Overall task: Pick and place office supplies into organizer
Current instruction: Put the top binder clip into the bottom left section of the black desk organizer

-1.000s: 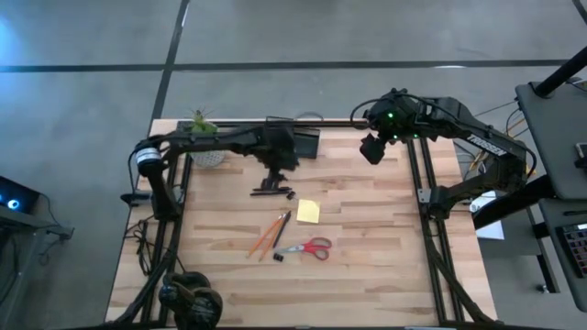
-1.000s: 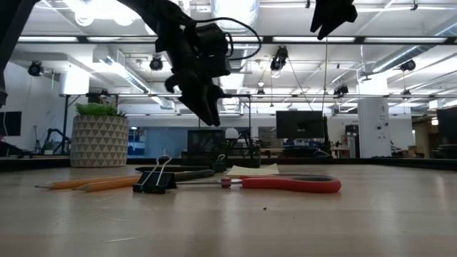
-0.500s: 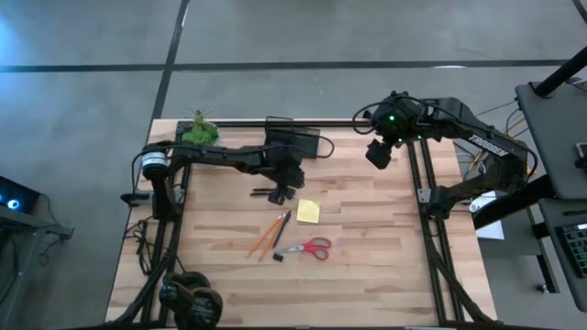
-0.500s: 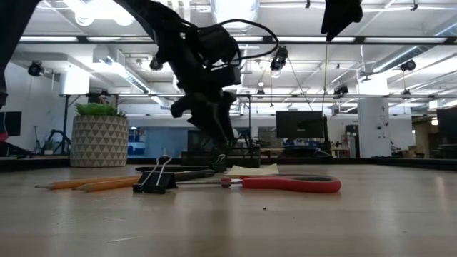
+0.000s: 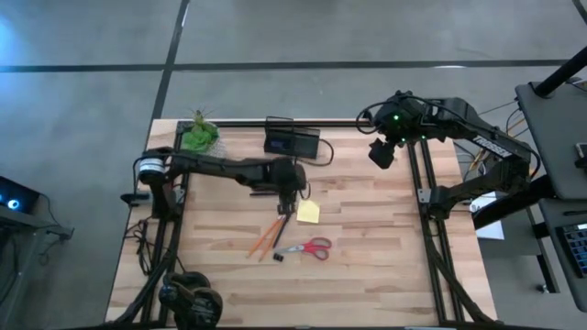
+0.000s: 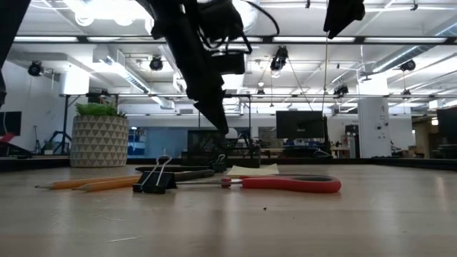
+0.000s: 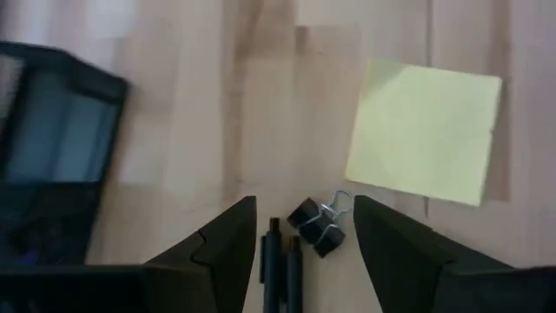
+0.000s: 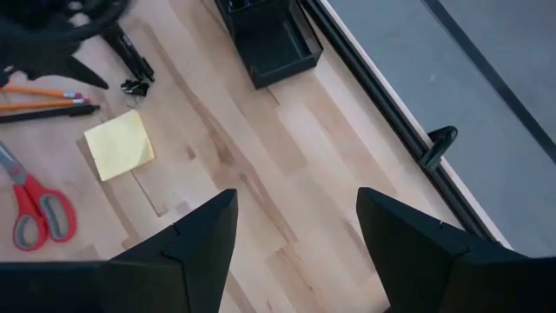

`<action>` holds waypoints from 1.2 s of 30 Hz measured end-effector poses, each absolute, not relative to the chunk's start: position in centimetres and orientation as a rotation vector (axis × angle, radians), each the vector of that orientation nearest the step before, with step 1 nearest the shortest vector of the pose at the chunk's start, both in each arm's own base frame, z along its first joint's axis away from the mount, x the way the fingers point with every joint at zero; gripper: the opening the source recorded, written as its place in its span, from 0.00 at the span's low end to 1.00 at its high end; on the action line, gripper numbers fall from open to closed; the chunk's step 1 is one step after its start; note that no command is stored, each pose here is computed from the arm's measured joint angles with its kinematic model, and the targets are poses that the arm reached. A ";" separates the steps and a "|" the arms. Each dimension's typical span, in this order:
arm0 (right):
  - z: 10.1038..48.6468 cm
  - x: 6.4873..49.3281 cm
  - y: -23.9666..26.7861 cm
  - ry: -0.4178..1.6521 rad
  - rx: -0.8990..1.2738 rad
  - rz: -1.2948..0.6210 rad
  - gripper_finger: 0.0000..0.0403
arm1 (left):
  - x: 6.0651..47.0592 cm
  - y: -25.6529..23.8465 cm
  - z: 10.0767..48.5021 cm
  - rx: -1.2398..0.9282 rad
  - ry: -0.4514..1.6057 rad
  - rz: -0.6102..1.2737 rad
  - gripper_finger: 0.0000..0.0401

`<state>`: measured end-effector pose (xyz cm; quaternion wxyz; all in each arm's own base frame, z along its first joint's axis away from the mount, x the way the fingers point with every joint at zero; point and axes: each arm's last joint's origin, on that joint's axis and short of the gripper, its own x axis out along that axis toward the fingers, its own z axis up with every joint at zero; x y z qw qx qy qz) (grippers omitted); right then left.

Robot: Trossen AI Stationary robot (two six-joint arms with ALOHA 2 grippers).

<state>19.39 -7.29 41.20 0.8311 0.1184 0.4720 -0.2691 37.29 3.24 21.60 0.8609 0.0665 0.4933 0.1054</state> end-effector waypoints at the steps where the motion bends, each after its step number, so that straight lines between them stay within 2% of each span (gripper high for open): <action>1: 41.2 19.4 -7.3 1.002 0.248 -0.570 0.58 | 37.3 2.6 21.6 0.140 1.031 0.256 0.44; 7: 41.2 19.4 -7.3 0.998 0.240 -0.567 0.58 | 37.6 0.4 20.9 0.016 1.013 0.344 0.44; 16: 41.4 18.7 -7.4 0.992 0.236 -0.683 0.58 | 38.1 -0.6 18.8 0.031 1.037 0.432 0.44; 28: 43.6 13.9 -5.7 0.883 0.180 -0.661 0.57 | 38.1 -1.9 18.9 0.042 1.023 0.441 0.44; 36: 44.0 11.8 -5.1 0.837 0.161 -0.686 0.57 | 38.1 -1.4 18.9 -0.052 0.992 0.504 0.44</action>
